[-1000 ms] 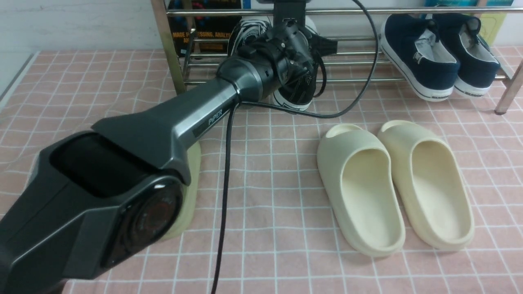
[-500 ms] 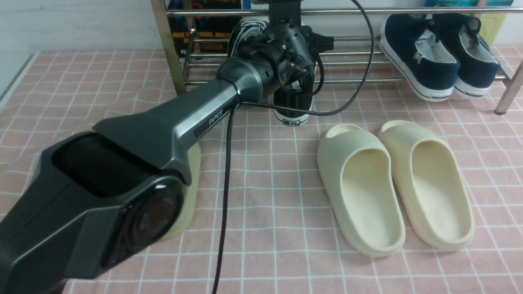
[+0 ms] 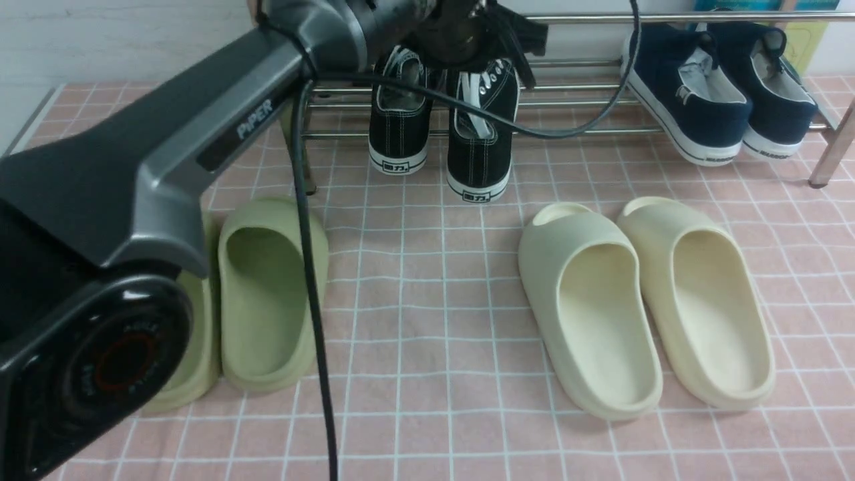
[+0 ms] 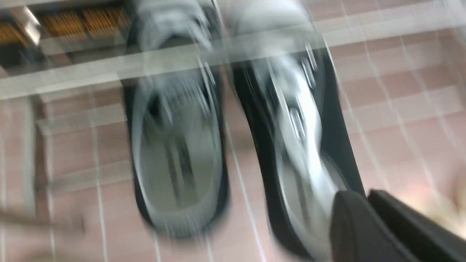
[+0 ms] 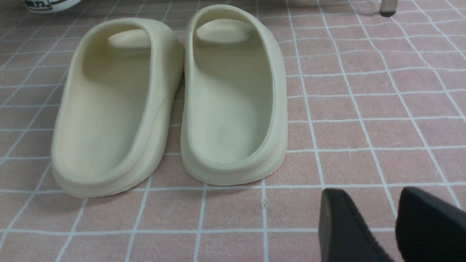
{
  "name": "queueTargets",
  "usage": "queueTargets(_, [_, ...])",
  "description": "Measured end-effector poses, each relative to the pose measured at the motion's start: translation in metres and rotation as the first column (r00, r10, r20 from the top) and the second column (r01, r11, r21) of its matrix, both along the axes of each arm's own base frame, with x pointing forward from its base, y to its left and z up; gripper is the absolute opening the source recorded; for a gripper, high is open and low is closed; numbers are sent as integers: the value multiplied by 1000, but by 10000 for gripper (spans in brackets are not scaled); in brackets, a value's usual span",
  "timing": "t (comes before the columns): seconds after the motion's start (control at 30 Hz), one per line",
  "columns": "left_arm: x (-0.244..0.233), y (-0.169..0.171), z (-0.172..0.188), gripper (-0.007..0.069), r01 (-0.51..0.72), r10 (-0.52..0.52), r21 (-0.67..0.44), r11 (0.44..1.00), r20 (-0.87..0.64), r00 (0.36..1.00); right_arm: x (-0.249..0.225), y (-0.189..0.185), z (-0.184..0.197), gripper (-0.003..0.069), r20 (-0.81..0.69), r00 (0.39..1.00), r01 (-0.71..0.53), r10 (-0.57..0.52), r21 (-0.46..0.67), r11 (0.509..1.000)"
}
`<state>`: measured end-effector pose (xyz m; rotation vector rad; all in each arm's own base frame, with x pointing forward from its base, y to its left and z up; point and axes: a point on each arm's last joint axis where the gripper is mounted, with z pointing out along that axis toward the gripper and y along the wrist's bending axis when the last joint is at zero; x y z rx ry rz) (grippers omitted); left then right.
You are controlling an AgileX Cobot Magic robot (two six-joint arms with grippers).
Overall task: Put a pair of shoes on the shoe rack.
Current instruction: Use the left arm to put a shoe into the shoe rack
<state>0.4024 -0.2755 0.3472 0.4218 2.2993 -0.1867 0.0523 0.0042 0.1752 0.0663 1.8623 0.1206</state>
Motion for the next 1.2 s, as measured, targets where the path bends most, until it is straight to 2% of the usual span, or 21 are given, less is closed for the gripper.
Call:
queueTargets(0.1, [-12,-3,-17,2,96,-85,49,994,-189,978,0,0,0,239,0,1000,0,0,0,1000])
queueTargets(0.17, [-12,-10,-48,2,156,-121,84,984,-326,938,0,0,0,239,0,1000,0,0,0,1000])
queueTargets(0.33, [-1,-20,-100,2,169,-99,132,977,-418,903,0,0,0,239,0,1000,0,0,0,1000])
queueTargets(0.43, [11,-22,-121,2,119,-53,159,980,-371,927,0,0,0,239,0,1000,0,0,0,1000])
queueTargets(0.67, [26,-21,-114,2,-8,39,144,990,-218,975,0,0,0,239,0,1000,0,0,0,1000])
queueTargets(0.83, [31,-25,-110,2,-42,54,83,996,-147,988,0,0,0,239,0,1000,0,0,0,1000])
queueTargets(1.2, [35,-28,-106,2,-56,59,38,998,-89,994,0,0,0,239,0,1000,0,0,0,1000])
